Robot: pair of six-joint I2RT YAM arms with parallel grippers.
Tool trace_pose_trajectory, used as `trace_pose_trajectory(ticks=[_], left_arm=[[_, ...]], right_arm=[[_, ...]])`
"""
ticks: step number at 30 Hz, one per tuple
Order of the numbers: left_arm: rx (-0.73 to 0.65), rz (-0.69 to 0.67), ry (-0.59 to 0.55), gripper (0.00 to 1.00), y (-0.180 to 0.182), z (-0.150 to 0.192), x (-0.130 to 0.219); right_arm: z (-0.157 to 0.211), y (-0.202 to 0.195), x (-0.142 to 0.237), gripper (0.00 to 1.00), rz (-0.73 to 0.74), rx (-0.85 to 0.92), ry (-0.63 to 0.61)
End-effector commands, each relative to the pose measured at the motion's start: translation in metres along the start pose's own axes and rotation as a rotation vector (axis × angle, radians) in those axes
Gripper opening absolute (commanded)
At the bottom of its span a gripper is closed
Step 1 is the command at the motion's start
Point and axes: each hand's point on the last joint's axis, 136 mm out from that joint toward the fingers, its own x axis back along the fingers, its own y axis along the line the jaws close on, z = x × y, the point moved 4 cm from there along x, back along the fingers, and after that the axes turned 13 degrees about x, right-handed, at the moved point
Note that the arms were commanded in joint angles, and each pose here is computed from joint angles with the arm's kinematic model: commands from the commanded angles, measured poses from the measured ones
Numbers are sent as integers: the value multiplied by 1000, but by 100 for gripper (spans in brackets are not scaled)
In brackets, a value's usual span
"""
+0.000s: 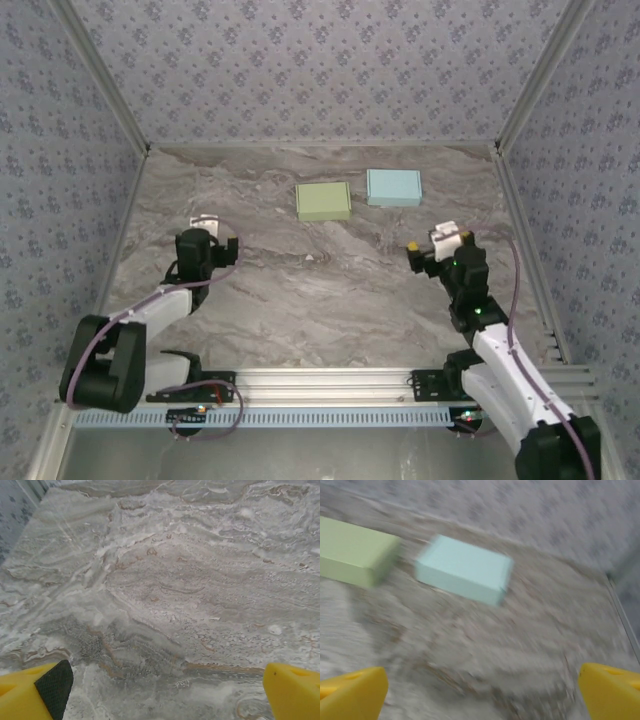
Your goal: Fold the paper box
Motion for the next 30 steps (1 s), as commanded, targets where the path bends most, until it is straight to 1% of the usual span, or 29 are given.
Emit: trace_pose_trajectory(ticks=[1,3,4,6,8,9,11,13,15,17,20,22,23,25,29,30], left_arm=[[5,126,-118,99,-9,-18,-6],[-17,126,-103,99,-9,-19,-12],[-27,129,-109,99,-8,-19,-13],[-41,159,-153,99,-5,-19,-15],[44,139,-175,99,12,-15,-22],[78,154,-177,99,18,-14,-25],[71,182,-154,99,15,-11,-30],[85,172,-144,99,18,-9,-36],[99,163,-114,99,21,-10,-40],[101,160,-104,99,22,-11,-42],[101,159,-107,99,22,-11,-42],[102,158,-106,99,22,-11,-42],[102,158,-105,99,22,-11,-42],[101,158,-104,99,22,-11,-42],[102,155,-104,99,22,-11,-43],[103,153,-105,99,22,-11,-42]], right_arm=[[19,-24,-5,100,102,-160,-62],[39,-26,-13,100,88,-189,-41],[45,-29,-15,100,103,-212,-48],[46,-34,-22,100,99,-241,-80],[44,-37,-33,100,88,-247,-77],[43,-37,-39,100,78,-253,-80],[41,-41,-51,100,77,-284,-91],[40,-42,-66,100,66,-322,-88],[43,-35,-80,100,53,-288,-35],[43,-27,-87,100,43,-251,-11],[54,-28,-100,100,97,-262,13],[56,-28,-101,100,104,-251,83],[53,-27,-103,100,119,-240,52],[55,-28,-102,100,126,-242,83],[54,-26,-102,100,113,-234,62],[54,-26,-104,100,105,-236,80]])
